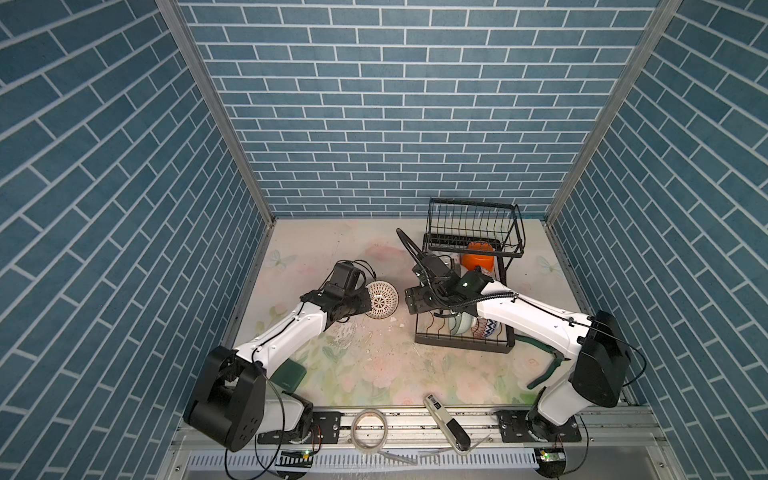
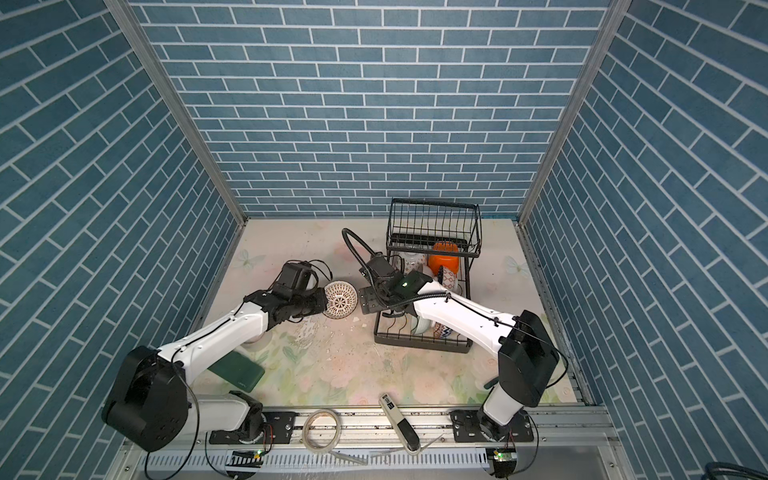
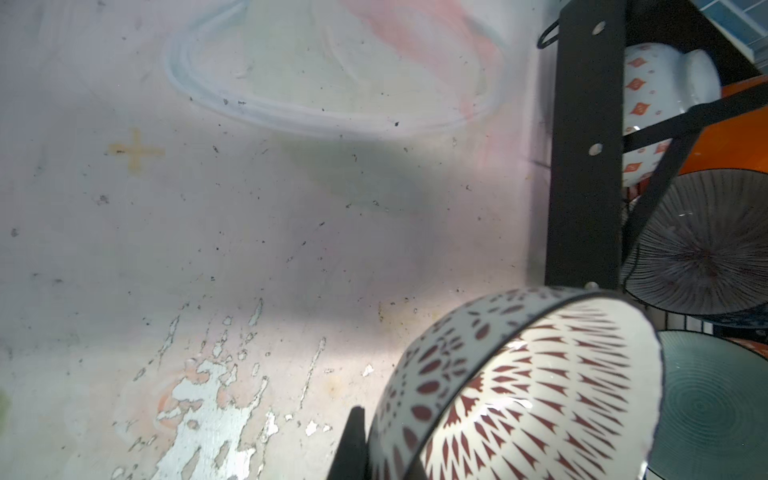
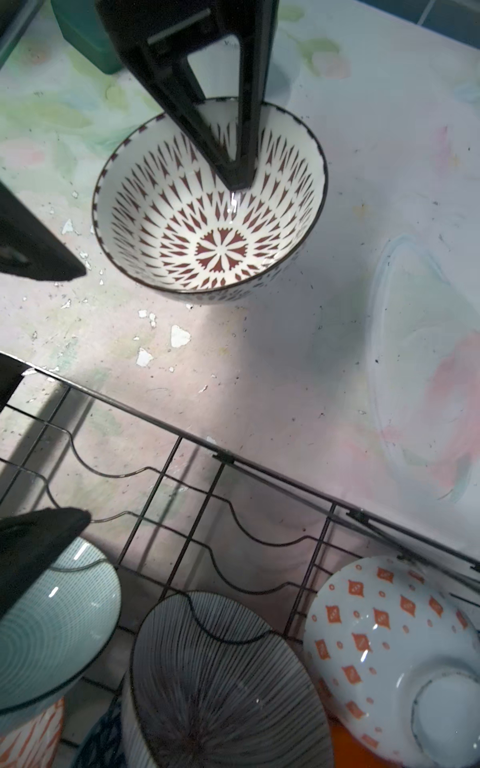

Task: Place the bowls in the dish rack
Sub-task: 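Grasp the bowl rim with the right gripper beside the left gripper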

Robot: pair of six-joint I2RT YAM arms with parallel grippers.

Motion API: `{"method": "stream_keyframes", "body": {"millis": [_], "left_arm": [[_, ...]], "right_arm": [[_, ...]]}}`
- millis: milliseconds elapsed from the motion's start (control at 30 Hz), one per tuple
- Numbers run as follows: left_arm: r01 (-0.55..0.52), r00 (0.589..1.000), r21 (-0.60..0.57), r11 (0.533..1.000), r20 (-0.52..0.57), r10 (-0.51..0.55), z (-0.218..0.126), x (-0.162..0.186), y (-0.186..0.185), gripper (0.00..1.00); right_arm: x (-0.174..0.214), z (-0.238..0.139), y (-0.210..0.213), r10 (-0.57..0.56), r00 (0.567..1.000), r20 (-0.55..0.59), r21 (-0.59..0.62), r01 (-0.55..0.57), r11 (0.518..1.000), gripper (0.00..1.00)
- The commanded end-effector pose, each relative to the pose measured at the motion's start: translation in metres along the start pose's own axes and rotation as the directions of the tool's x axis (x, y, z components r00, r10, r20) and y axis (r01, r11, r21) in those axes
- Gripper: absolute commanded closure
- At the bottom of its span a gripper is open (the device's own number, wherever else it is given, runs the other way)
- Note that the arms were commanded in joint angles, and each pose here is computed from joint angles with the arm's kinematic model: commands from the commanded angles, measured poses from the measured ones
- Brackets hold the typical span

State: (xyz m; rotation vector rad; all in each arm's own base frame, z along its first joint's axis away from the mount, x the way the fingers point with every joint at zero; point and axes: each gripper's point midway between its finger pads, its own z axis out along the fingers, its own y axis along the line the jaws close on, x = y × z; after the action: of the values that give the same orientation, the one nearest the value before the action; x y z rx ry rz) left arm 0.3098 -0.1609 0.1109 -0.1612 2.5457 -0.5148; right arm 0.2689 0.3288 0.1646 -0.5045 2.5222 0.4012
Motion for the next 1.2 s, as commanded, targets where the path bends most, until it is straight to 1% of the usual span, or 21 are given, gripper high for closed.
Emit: {"method": "stream_keyframes", "body": {"millis": [0,233,400,533,667,700,1000,1033,1100,1167], "left_arm": [[-0.008,1.0,0.017,1.0,0.015,0.008,-0.009,0.003,-0.009,1.0],[-0.034,0.999,0.052,0.998,0.037,0.032,-0.019,0.006,-0.028,1.0],[-0.046,0.998,0.073,0.996,0.049,0.042,-0.026,0.003,-0.038,1.0],[-0.054,0.997,0.087,0.995,0.051,0.05,-0.028,0.004,-0.045,1.0],[-0.058,0.997,0.092,0.994,0.05,0.054,-0.028,0.004,-0.048,1.0],[-0.06,0.997,0.093,0.994,0.049,0.055,-0.028,0.005,-0.049,1.0],[-0.07,0.996,0.102,0.992,0.056,0.064,-0.028,0.003,-0.055,1.0],[-0.07,0.996,0.102,0.992,0.056,0.064,-0.028,0.003,-0.055,1.0],[-0.072,0.996,0.101,0.992,0.056,0.066,-0.027,0.003,-0.055,1.0],[-0.073,0.996,0.103,0.992,0.057,0.067,-0.027,0.003,-0.056,1.0]], "right_arm": [[-0.017,-0.003,0.019,-0.006,1.0,0.026,-0.073,0.008,0.997,0.18],[-0.019,0.005,0.021,0.015,0.999,0.032,-0.073,-0.012,0.997,0.33],[-0.019,0.008,0.022,0.02,0.999,0.033,-0.079,-0.017,0.997,0.41],[-0.018,0.011,0.022,0.02,0.999,0.03,-0.075,-0.018,0.997,0.54],[-0.017,0.013,0.023,0.019,0.999,0.026,-0.07,-0.017,0.997,0.73],[-0.017,0.013,0.023,0.018,1.0,0.025,-0.069,-0.017,0.997,0.75],[-0.013,0.018,0.023,0.009,1.0,0.012,-0.054,-0.008,0.999,0.76],[-0.012,0.019,0.024,0.007,1.0,0.006,-0.052,-0.006,0.999,0.78],[-0.01,0.021,0.024,0.004,1.0,0.001,-0.05,-0.004,0.999,0.78],[-0.009,0.023,0.025,0.0,1.0,-0.004,-0.047,0.0,0.999,0.84]]}}
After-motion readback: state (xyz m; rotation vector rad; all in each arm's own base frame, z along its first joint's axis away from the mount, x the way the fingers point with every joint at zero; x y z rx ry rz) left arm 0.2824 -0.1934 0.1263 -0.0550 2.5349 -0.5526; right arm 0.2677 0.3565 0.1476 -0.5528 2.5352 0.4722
